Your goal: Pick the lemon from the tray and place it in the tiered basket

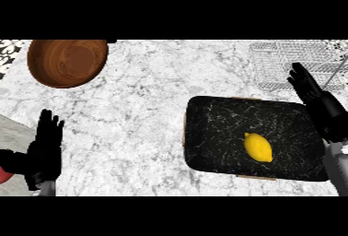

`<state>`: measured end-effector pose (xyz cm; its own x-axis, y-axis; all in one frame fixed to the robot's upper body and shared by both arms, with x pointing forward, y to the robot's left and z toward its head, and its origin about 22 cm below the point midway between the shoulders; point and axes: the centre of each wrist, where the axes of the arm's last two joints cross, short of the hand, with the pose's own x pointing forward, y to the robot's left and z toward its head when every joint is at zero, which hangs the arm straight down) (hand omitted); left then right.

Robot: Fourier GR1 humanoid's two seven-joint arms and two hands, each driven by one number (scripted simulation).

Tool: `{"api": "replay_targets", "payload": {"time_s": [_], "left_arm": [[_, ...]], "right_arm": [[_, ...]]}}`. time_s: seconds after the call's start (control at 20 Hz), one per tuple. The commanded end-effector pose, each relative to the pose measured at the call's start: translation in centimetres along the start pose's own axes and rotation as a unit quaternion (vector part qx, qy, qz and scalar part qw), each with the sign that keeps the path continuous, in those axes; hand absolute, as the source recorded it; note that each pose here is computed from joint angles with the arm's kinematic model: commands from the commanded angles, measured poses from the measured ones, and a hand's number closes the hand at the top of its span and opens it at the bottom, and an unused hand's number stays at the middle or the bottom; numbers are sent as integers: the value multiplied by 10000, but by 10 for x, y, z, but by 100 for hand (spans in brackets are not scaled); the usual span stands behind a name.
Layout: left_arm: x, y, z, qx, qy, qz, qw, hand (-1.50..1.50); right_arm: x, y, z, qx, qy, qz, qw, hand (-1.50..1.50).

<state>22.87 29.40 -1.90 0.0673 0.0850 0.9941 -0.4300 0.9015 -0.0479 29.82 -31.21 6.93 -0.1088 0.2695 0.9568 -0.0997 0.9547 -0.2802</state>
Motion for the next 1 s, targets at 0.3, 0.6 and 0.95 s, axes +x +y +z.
{"api": "replay_targets", "payload": {"time_s": [0.3,0.6,0.95], "left_arm": [[30,-46,-9,-1185,-971,-558,9866,0],[43,-84,-5,-2015,-1308,-989,9657,0],[45,-106,2,-2029,-1180,-1035,9665,0]], "right_arm": [[-19,45,-25,-96,-936,-4070,9086,150],[-29,40,-44,3794,-566,-3692,8465,-150],[18,-94,-50,4827,-1336,-2377,8322,-150]]}}
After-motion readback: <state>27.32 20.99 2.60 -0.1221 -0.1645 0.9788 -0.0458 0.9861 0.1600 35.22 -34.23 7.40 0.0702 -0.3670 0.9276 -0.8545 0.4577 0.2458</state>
